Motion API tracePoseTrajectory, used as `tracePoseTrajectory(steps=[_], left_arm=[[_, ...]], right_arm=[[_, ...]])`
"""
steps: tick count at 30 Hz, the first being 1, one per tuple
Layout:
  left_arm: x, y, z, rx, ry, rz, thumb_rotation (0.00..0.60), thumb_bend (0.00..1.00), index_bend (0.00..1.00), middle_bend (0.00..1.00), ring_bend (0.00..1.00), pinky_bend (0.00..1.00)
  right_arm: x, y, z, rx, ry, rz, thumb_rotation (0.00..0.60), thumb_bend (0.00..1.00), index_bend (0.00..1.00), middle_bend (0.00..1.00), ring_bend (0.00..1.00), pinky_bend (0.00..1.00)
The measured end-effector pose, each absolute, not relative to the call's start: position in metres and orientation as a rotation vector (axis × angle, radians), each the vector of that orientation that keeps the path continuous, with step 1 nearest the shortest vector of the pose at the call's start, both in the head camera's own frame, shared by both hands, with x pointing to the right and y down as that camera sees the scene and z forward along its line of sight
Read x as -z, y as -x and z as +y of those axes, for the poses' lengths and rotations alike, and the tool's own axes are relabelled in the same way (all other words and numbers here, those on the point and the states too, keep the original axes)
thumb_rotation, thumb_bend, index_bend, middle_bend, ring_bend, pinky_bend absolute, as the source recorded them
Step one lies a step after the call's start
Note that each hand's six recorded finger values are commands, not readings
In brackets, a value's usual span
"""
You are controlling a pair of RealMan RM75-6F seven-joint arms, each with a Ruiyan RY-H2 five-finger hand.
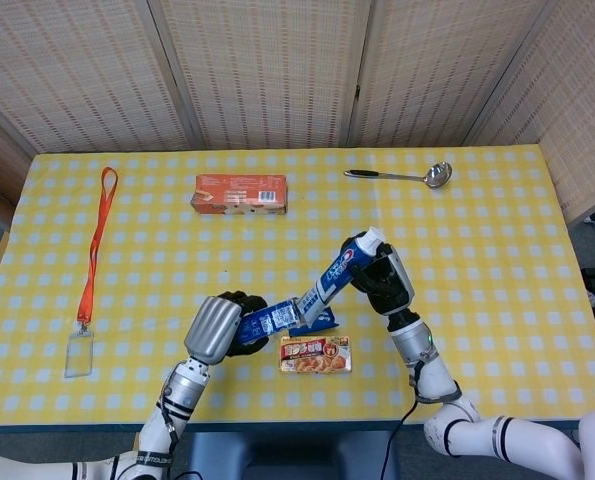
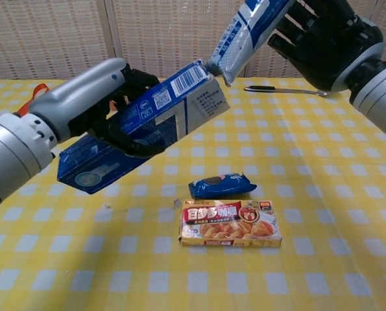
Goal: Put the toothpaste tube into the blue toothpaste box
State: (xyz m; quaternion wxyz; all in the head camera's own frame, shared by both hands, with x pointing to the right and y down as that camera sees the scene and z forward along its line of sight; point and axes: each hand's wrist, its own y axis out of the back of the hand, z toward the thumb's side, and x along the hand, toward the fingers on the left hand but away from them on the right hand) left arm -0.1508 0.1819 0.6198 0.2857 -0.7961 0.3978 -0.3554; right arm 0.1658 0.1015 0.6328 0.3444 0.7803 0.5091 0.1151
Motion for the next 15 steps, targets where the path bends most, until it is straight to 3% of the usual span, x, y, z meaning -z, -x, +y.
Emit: tracePoseTrajectory(steps=[15], left_arm=[[-0.616, 0.141, 0.182, 0.966, 2.166, 1.073, 0.6, 0.34, 0.63, 0.63, 0.51, 0.52]], right_arm=[[-0.638, -0.167, 0.091, -0.362, -1.979, 1.337, 0.6, 0.47, 0.78, 0.71, 0.73, 1.0]])
